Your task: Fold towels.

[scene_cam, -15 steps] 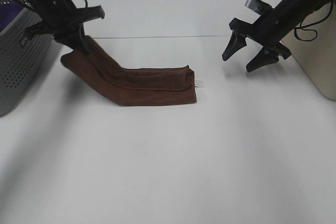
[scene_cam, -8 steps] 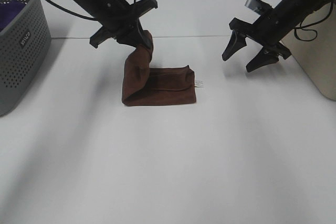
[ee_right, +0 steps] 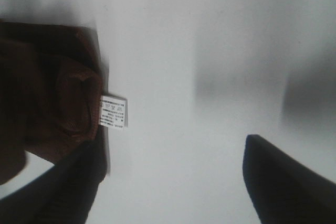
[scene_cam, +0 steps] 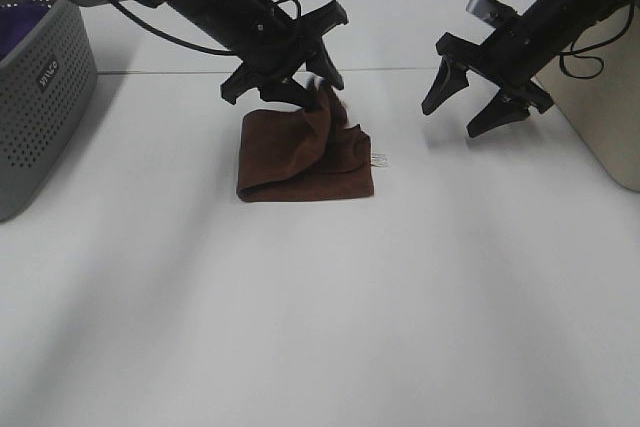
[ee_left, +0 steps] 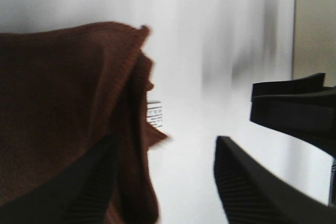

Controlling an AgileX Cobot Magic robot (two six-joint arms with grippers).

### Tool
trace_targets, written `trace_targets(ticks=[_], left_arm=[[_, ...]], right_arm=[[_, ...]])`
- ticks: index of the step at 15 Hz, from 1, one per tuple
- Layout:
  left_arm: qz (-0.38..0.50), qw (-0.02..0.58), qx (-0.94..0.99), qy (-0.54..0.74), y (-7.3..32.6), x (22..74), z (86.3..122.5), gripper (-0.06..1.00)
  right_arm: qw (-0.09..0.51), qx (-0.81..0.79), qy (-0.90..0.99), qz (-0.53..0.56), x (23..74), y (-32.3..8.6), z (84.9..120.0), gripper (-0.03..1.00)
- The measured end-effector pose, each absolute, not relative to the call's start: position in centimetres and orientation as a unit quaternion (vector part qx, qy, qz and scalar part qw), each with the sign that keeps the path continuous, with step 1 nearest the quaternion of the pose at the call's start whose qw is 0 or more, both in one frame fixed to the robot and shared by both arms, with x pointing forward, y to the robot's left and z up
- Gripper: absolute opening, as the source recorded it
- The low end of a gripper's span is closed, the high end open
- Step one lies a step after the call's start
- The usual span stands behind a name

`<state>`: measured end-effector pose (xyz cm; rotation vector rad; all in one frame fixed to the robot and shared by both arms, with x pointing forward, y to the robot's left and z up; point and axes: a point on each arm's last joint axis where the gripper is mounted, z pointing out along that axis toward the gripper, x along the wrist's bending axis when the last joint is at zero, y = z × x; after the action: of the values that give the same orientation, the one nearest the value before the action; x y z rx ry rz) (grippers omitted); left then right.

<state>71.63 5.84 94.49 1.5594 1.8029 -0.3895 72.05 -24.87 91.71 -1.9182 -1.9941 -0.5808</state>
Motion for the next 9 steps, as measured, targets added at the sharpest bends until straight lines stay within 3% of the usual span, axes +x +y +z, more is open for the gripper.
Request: trace_targets(ticks=[1,6,9], left_arm=[[-0.159,0.365,0.599,0.695,5.7,71.6,94.7,0.65],[-0.14,0.394,0.636,0.649,6.3,72.0,95.6,0.71],[-0.072,0.409,0.64,0.646,12.0,73.8,98.2,0.71]], right_arm=[[0.157,-0.67,-0.697,-0.202,72.0,-24.9,91.7,0.72],[0.193,-0.666,-0.684,-0.227,71.9,-24.2,92.1,0.72],[0.236,-0.624,-0.693,-0.275,71.6,-21.0,92.9,0.72]])
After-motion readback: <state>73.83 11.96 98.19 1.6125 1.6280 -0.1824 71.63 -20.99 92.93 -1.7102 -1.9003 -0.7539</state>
